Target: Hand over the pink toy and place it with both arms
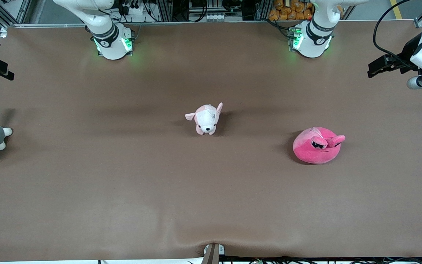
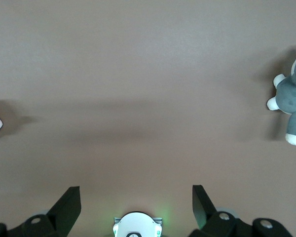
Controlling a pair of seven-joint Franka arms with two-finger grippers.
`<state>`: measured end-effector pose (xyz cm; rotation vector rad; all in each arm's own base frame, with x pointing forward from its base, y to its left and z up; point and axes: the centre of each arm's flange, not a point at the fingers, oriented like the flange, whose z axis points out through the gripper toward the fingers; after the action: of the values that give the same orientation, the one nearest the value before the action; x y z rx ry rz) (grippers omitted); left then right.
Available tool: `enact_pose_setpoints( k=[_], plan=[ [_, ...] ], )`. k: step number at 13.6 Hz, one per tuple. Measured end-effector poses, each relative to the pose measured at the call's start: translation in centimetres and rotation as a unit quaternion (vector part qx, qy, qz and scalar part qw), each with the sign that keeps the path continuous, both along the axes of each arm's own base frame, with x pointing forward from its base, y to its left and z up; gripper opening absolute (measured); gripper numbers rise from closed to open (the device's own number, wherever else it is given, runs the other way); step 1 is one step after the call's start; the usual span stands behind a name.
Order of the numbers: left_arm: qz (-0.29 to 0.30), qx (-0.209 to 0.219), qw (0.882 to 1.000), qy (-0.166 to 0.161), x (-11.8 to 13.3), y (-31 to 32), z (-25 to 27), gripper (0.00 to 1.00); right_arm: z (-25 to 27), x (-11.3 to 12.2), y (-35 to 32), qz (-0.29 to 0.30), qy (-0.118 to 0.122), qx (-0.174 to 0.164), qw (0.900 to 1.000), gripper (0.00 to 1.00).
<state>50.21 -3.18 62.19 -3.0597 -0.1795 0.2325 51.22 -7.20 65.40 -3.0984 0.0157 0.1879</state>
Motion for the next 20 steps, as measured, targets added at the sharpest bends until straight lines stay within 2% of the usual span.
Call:
enact_pose_setpoints(
  k=[4, 9, 15, 20],
  plan=[
    [0.002, 0.0, 1.0, -0.003, 0.2, 0.2, -0.5, 1.0, 0.2, 0.3, 0.9, 0.009, -0.01, -0.002, 1.0, 1.0],
    [0.012, -0.001, 1.0, -0.01, 0.6, 1.3, -1.4, 1.0, 0.2, 0.4, 0.8, 0.001, -0.01, -0.002, 1.0, 1.0],
    [0.017, -0.001, 1.0, -0.007, 0.8, 2.0, -3.4, 1.0, -2.0, 1.3, 0.2, -0.007, 0.01, 0.0, 1.0, 1.0],
    [0.039, -0.001, 0.999, -0.008, 1.0, 4.3, -4.7, 1.0, -1.5, 1.4, 1.0, -0.012, 0.001, 0.036, 0.999, 1.0]
  ],
)
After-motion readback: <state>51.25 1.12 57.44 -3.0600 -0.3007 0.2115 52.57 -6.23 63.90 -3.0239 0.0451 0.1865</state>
